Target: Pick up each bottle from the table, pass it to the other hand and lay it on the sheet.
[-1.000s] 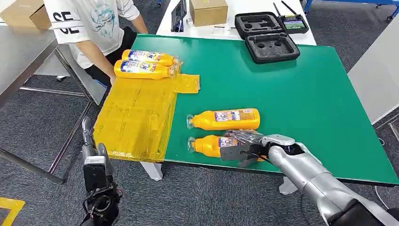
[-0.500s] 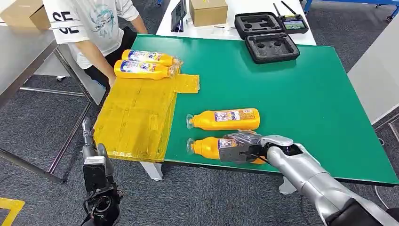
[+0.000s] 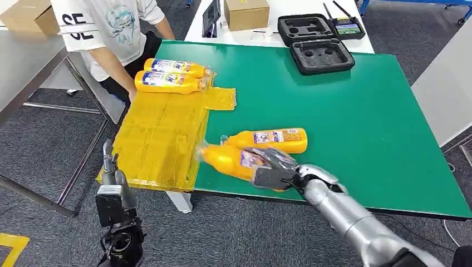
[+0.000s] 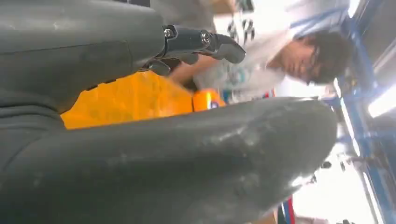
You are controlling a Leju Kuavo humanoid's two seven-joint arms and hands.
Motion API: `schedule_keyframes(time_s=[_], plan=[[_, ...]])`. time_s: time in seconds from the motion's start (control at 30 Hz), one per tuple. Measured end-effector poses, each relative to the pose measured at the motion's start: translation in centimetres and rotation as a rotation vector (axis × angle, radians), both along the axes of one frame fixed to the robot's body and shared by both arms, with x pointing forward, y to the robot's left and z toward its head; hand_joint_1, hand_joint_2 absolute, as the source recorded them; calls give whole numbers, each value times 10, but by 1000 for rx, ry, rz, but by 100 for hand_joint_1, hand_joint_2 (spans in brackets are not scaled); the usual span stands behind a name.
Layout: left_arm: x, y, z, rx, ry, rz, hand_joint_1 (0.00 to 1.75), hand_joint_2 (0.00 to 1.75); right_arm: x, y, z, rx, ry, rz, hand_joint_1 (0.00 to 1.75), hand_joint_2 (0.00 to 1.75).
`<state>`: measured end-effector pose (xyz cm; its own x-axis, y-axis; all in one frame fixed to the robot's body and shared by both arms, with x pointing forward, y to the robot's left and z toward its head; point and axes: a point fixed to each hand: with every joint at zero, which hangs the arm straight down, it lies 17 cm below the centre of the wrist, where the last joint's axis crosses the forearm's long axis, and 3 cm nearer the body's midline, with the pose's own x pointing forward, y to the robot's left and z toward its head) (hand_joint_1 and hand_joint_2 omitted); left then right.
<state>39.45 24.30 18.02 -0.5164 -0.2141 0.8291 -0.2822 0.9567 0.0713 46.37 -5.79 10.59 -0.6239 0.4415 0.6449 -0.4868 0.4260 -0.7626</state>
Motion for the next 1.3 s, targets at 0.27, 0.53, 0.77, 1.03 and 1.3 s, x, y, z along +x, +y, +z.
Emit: schedule_keyframes(time_s=[0.27,0.53,0.77,1.03,1.3], plan=[[2,-11,15,-69,-14,-88,0,0,-11,24,62,371,10,-50,175,175],[1,-13,18,-80,-20,-107,0,175,-14,25,73,436,4,-55,175,175],[2,-32,22,-165,6,-247,0,175,-23,34,81,554,41,-46,175,175],[-3,-102,29,-246,69,-672,0,175,-37,53,54,539,118,3,175,175],[5,-154,34,-209,113,-902,0,175,-66,101,29,516,227,90,175,175]])
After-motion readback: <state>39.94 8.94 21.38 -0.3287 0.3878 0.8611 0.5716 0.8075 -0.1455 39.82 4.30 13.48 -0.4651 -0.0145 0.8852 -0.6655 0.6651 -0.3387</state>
